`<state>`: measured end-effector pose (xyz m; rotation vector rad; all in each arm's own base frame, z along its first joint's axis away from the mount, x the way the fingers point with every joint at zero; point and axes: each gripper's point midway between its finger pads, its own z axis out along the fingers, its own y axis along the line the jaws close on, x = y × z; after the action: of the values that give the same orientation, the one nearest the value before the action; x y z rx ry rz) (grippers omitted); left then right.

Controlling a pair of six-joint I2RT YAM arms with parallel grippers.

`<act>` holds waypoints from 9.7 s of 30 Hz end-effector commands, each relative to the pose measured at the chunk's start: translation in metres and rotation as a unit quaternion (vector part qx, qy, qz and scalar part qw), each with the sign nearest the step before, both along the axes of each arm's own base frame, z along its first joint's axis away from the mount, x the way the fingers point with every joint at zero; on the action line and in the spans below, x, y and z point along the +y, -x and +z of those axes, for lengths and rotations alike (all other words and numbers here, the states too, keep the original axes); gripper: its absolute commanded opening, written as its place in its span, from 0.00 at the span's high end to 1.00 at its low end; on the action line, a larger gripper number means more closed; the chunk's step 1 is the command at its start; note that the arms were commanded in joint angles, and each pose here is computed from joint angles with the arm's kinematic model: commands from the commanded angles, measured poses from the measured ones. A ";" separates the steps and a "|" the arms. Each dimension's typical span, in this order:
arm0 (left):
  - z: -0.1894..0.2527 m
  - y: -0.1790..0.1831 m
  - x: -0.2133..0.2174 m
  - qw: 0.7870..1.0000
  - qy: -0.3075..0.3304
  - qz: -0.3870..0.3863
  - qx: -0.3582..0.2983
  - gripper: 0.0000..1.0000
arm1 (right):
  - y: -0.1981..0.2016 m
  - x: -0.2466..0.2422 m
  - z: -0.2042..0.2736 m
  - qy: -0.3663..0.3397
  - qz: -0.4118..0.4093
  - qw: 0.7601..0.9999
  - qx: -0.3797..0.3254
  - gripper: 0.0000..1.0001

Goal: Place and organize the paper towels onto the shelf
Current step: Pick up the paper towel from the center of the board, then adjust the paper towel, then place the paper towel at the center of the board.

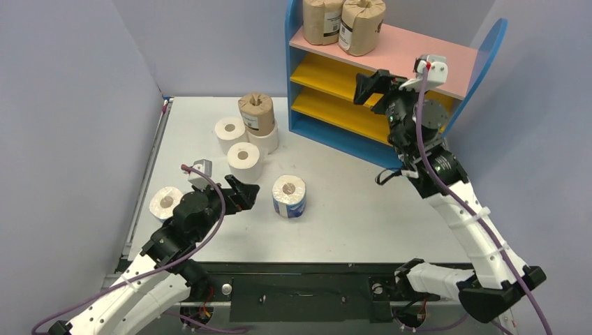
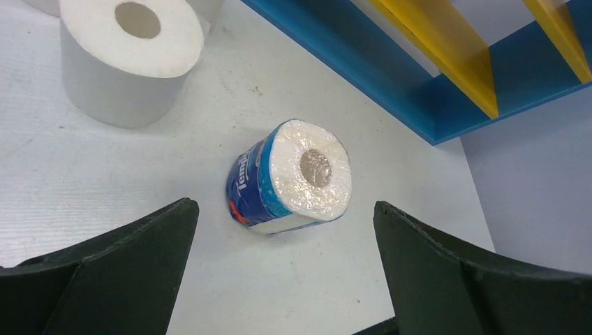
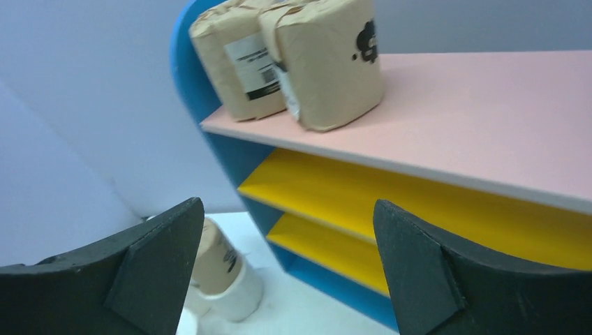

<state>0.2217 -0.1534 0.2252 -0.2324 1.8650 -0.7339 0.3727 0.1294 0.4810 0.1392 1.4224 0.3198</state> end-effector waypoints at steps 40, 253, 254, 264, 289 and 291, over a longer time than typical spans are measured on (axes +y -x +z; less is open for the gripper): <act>-0.048 -0.042 -0.045 0.985 -0.013 -0.030 0.171 0.03 | 0.117 0.127 -0.310 0.068 0.145 0.938 0.308 0.11; -0.002 -0.091 -0.009 0.941 0.314 -0.084 0.096 0.37 | 0.169 0.072 -0.203 0.053 0.296 0.932 0.201 0.75; -0.012 -0.092 -0.008 0.943 0.304 -0.070 0.115 0.37 | 0.170 0.068 -0.208 0.072 0.284 0.932 0.214 0.75; -0.043 -0.086 0.007 0.963 0.202 -0.024 0.175 0.37 | 0.152 0.074 -0.267 0.232 0.224 0.897 0.304 0.75; -0.062 -0.076 -0.005 0.968 0.159 -0.045 0.191 0.37 | 0.155 0.105 -0.360 0.341 0.217 0.812 0.421 0.65; -0.063 -0.075 -0.007 0.968 0.155 -0.048 0.192 0.36 | 0.154 0.105 -0.359 0.340 0.216 0.813 0.421 0.60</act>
<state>0.2897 -0.1576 0.1481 -0.5929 2.1537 -1.1460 0.2073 0.2252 0.1026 -0.7780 2.4262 0.0745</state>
